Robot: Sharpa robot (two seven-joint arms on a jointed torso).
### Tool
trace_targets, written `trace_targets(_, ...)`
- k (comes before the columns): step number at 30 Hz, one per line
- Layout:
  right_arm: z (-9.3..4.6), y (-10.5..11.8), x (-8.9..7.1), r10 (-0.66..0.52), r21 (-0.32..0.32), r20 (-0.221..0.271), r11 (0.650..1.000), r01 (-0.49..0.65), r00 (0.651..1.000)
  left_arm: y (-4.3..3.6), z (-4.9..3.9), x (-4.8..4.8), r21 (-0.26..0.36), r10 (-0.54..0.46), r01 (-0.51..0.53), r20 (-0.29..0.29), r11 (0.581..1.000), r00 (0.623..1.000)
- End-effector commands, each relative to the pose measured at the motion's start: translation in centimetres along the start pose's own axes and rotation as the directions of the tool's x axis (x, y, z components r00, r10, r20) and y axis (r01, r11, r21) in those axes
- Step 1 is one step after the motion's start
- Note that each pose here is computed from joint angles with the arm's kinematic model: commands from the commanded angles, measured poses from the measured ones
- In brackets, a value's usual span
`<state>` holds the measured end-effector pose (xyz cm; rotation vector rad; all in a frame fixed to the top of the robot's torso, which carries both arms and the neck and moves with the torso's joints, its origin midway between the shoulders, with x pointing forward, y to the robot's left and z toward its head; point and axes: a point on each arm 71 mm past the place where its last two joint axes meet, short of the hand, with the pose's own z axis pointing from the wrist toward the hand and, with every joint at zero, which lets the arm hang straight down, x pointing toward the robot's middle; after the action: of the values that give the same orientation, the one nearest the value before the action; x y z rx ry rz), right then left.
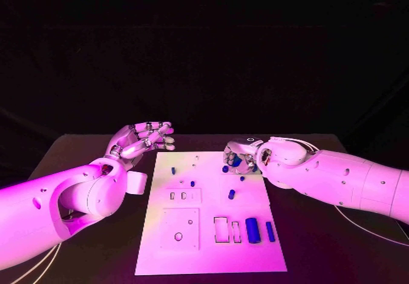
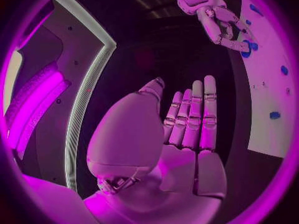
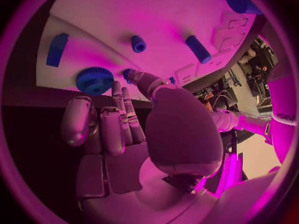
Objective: Assemble the parts on the task board
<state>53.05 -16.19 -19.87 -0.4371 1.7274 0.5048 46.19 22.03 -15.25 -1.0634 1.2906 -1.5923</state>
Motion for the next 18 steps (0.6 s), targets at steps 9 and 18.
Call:
trace_targets(9, 0.5, 0.7, 0.6, 0.009, -0.002, -0.035, 1.000, -0.009, 0.999, -0.08, 0.11, 0.19, 0.000, -0.013, 0.013, -0.019, 1.000, 1.000)
trace_targets(18, 0.9, 1.3, 0.9, 0.013, -0.008, -0.044, 1.000, -0.013, 0.999, -0.04, 0.16, 0.22, -0.003, -0.013, 0.013, -0.020, 1.000, 1.000)
